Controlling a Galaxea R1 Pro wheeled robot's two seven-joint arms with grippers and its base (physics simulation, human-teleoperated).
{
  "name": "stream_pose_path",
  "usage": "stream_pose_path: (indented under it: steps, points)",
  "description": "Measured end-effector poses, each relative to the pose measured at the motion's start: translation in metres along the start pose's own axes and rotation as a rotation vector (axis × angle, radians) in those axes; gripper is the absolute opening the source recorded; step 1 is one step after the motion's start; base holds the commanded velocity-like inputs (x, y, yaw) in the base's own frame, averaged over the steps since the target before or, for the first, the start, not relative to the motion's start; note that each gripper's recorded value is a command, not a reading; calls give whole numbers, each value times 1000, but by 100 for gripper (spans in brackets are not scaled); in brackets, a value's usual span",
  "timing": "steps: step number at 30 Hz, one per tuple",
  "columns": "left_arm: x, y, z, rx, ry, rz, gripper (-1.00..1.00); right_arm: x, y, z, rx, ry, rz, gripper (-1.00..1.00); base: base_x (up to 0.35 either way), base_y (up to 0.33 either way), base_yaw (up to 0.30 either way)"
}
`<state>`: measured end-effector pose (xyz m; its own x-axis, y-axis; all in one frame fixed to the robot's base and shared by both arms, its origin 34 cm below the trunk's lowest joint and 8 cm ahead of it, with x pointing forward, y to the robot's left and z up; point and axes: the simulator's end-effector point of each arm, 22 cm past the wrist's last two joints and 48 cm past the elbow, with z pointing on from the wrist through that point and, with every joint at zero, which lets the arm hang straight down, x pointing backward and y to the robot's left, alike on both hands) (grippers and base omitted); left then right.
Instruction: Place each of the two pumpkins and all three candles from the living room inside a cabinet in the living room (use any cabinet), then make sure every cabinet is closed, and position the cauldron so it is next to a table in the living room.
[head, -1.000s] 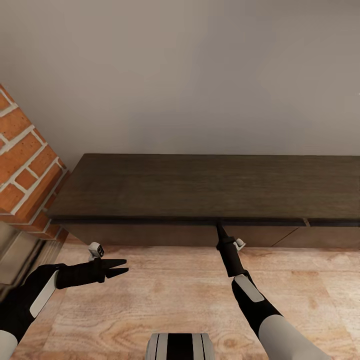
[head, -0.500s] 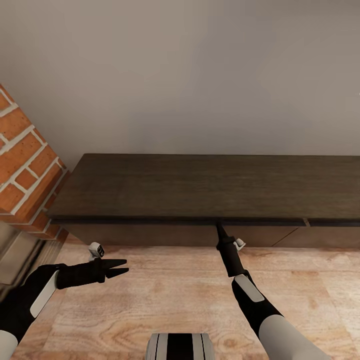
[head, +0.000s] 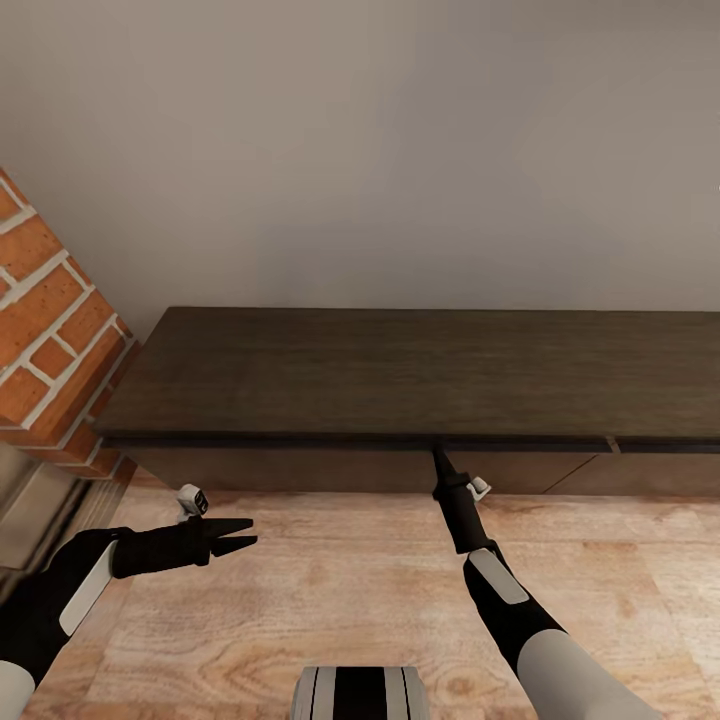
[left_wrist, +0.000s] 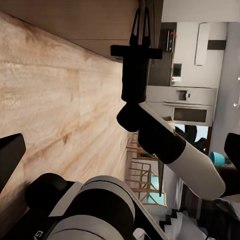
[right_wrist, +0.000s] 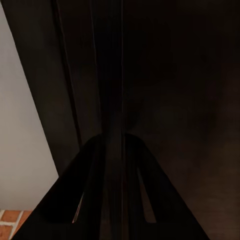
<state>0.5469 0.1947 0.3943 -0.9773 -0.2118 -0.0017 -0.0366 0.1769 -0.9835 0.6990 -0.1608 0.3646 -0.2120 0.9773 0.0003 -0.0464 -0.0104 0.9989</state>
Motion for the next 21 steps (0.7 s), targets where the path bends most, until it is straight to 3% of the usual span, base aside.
stream_pose_path:
  steps: [5, 21]
  points:
    - [0, 0, 0, 0, 0, 0, 100, -2, -1, 9, 33, -7, 2, -100, -123, 0, 0]
    - [0, 0, 0, 0, 0, 0, 100, -1, -1, 8, 30, -3, 0, -100, -49, 0, 0]
